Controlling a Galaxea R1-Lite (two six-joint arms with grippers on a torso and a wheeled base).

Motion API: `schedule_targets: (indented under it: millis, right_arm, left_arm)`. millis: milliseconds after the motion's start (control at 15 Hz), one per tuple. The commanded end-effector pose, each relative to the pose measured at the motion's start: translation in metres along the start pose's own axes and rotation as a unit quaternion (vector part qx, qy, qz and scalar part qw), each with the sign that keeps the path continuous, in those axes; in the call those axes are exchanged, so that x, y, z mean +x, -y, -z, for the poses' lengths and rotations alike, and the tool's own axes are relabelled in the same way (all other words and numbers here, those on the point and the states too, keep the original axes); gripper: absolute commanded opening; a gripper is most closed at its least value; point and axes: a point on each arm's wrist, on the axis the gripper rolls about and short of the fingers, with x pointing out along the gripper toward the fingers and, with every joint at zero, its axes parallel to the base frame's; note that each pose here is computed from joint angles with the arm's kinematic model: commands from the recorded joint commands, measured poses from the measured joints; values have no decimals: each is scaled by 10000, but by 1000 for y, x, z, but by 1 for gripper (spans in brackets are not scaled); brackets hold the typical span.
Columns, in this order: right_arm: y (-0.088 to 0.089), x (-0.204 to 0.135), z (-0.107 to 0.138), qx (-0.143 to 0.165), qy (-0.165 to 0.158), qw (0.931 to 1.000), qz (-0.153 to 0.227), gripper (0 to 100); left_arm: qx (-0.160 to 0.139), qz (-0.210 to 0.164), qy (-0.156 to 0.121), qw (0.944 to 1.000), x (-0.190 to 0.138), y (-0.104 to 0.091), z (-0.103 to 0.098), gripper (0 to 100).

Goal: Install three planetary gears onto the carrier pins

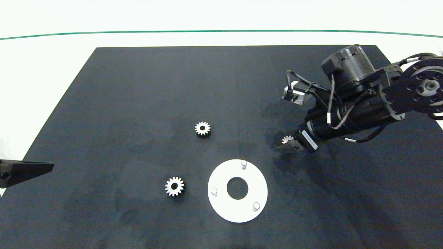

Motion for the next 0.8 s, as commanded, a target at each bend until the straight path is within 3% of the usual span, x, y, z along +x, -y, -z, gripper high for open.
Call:
schedule_targets:
  millis: [67, 467, 800]
  right_arm:
    - [-1, 13, -6, -43, -55, 10000, -34, 100]
    - [-6, 16, 4, -85, -454, 9989, 49, 100]
    - [-4, 20, 4, -154, -485, 9986, 144, 90]
  left_arm:
    - [11, -5, 21, 10000, -3, 0, 2, 100]
    - [10, -7, 76, 10000, -7, 0, 3, 100]
    - [58, -16, 128, 9999, -12, 0, 6, 100]
